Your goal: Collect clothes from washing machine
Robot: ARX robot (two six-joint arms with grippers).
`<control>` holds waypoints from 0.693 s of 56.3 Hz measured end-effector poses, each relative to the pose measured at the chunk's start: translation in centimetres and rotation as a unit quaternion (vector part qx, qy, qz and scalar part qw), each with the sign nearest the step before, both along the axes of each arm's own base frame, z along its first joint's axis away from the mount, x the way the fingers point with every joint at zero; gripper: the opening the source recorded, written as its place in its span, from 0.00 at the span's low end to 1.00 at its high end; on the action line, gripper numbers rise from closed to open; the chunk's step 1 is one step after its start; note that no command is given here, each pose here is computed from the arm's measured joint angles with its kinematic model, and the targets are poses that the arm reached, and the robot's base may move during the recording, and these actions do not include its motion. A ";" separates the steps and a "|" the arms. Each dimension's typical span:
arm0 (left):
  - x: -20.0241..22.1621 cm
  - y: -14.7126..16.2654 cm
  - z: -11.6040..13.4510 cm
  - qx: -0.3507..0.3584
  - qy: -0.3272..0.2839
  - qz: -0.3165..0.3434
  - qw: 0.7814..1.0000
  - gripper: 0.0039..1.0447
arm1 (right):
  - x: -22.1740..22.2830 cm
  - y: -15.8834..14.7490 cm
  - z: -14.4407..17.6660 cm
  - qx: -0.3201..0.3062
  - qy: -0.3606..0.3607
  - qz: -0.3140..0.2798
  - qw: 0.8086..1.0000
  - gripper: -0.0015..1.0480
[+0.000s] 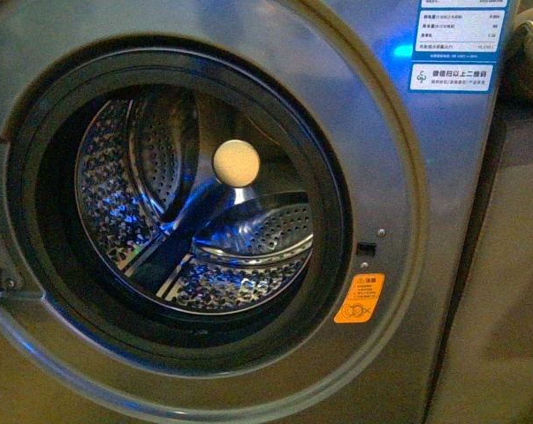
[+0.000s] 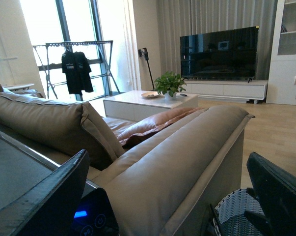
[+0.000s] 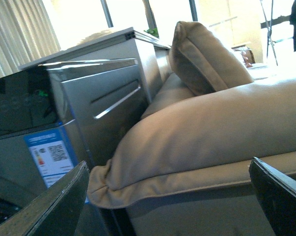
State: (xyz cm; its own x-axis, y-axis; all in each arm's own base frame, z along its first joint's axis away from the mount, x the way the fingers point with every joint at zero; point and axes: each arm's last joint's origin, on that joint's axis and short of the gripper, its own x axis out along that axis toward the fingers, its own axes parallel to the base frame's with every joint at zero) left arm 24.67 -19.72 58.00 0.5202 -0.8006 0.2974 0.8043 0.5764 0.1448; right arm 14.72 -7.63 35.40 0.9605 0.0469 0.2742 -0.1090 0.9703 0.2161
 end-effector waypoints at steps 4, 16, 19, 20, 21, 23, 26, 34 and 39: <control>0.0 0.0 0.0 0.000 0.000 0.000 1.000 0.94 | -1.2 1.7 -0.7 -0.012 -0.022 -0.004 1.000 0.93; 0.0 0.0 0.0 0.000 0.000 0.000 1.000 0.94 | -3.9 5.7 -7.6 -0.018 -0.066 -0.020 0.997 0.93; 0.0 0.0 0.0 0.000 0.000 0.000 1.000 0.94 | -3.8 6.1 -9.5 -0.023 -0.017 -0.025 0.999 0.89; 0.0 0.0 0.0 0.000 0.000 0.000 1.000 0.94 | -3.7 6.2 -9.7 -0.031 0.012 -0.032 0.999 0.85; 0.0 0.0 0.0 0.000 0.000 0.000 1.000 0.94 | -3.7 6.2 -9.9 -0.036 0.026 -0.035 0.998 0.84; 0.0 0.0 0.0 0.000 0.000 0.000 1.000 0.94 | -4.0 6.4 -10.4 -0.056 0.073 -0.040 0.995 0.77; 0.0 0.0 0.0 0.000 0.000 0.000 1.000 0.94 | -4.4 6.8 -11.7 -0.072 0.124 -0.057 0.988 0.69; 0.0 0.0 0.0 0.000 0.000 0.000 1.000 0.94 | -5.0 7.6 -13.1 -0.103 0.133 -0.037 0.985 0.45; 0.2 -0.3 0.3 -0.016 0.062 0.112 0.992 0.94 | -4.9 7.6 -14.1 -0.109 0.137 -0.039 0.984 0.30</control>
